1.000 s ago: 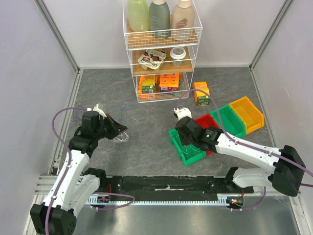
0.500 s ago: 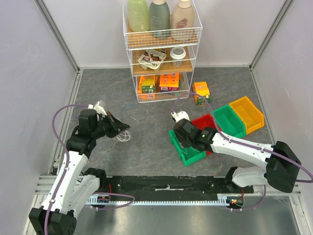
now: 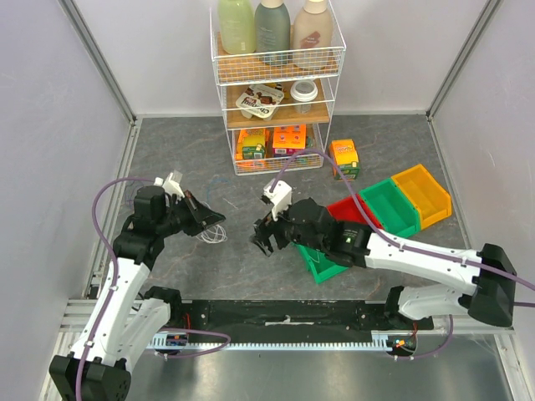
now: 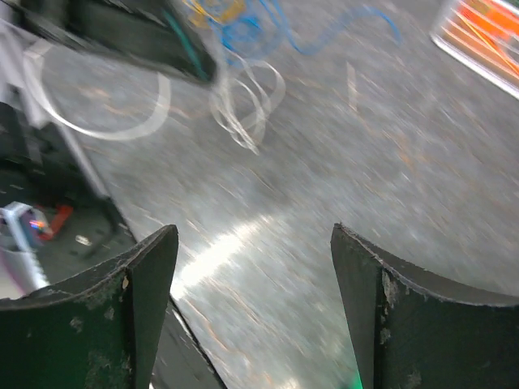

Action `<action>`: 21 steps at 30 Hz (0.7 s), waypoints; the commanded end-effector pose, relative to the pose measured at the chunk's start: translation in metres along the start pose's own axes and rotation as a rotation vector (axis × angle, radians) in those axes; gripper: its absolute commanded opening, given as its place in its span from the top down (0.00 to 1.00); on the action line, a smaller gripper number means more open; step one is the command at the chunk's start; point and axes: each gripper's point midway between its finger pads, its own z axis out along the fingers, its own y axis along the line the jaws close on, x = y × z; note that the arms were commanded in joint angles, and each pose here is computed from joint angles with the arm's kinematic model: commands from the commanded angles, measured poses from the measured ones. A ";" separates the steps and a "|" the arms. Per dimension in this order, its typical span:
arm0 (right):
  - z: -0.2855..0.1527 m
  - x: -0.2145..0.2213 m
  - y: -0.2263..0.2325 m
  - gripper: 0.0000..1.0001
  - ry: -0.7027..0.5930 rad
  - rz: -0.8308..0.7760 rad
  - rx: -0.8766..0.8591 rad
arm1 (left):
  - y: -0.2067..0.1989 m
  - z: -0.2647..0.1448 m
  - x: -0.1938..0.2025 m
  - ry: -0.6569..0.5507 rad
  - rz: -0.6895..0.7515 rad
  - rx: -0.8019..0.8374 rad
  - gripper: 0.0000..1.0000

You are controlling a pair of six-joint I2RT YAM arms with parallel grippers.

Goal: Untangle the cables

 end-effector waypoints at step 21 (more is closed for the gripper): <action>0.076 -0.035 0.094 0.54 -0.053 0.562 -0.320 | -0.016 0.001 0.015 0.052 -0.062 0.140 0.98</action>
